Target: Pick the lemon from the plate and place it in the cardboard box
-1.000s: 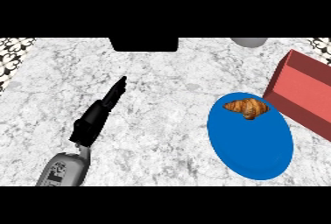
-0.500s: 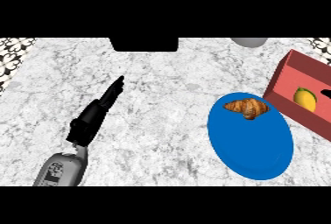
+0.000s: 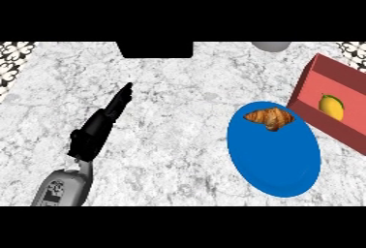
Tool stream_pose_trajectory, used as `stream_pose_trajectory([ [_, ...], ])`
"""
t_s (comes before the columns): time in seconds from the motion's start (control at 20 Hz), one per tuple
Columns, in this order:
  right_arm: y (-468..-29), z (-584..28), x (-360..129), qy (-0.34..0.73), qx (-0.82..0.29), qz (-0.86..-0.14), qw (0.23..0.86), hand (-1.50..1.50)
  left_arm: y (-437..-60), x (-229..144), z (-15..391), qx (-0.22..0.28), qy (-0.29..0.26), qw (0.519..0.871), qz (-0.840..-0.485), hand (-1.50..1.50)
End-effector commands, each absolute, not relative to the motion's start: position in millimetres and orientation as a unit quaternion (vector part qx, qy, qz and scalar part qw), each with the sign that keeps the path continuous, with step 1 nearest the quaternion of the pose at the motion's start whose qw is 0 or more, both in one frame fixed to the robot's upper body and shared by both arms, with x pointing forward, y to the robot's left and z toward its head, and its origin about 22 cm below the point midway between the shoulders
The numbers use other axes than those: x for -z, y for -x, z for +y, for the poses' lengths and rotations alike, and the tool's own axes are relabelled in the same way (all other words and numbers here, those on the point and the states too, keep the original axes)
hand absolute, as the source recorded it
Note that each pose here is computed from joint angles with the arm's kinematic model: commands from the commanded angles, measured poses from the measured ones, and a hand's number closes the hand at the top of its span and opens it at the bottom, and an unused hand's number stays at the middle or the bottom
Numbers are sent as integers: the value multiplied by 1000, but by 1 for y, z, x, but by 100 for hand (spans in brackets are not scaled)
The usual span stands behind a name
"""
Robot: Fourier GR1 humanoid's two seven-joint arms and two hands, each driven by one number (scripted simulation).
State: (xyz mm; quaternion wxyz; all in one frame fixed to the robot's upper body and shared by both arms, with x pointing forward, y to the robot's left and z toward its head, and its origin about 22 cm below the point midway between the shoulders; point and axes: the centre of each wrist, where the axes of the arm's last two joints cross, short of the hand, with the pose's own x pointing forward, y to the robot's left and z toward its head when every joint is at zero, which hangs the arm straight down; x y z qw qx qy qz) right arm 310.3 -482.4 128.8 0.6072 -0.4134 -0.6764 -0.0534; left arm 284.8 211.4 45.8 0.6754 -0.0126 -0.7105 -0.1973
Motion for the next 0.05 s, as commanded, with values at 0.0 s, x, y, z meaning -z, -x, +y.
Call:
stream_pose_trajectory([
  [0.0, -273, -525, -125, 385, 138, -707, 577, -150, -278, -37, 224, 194, 16, 681, -706, 0],
])
